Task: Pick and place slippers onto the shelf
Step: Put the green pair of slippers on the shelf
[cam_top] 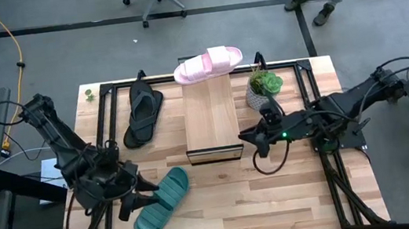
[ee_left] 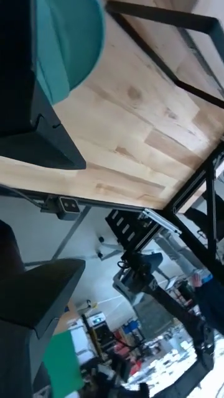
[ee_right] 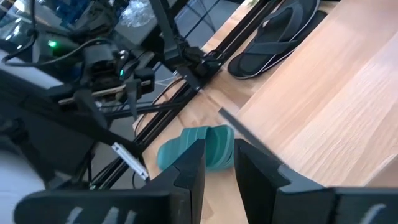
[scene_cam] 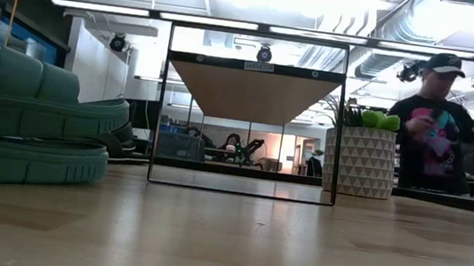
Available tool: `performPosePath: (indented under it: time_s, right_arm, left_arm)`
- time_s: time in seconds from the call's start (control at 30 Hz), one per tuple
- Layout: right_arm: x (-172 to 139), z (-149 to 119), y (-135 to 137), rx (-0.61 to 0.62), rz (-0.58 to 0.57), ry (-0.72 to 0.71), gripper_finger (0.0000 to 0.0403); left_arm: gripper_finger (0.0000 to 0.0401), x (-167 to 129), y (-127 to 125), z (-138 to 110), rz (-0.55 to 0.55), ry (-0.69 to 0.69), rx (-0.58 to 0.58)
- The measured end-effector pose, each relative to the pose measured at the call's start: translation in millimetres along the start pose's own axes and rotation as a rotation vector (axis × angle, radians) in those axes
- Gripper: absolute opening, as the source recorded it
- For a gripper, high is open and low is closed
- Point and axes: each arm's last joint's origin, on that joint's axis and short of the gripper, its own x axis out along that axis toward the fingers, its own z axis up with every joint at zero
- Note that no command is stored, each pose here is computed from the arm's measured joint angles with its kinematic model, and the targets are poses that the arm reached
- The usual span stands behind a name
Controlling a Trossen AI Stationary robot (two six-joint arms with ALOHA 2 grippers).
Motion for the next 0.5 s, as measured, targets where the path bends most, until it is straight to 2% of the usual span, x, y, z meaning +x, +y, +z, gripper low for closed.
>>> performPosePath:
  time_s: [0.5]
  right_arm:
    - [-14, -21, 12, -0.075, 0.031, 0.017, 0.0073]
  left_arm:
    - [0.0237, 29, -6, -25, -0.003, 0.118, -0.061]
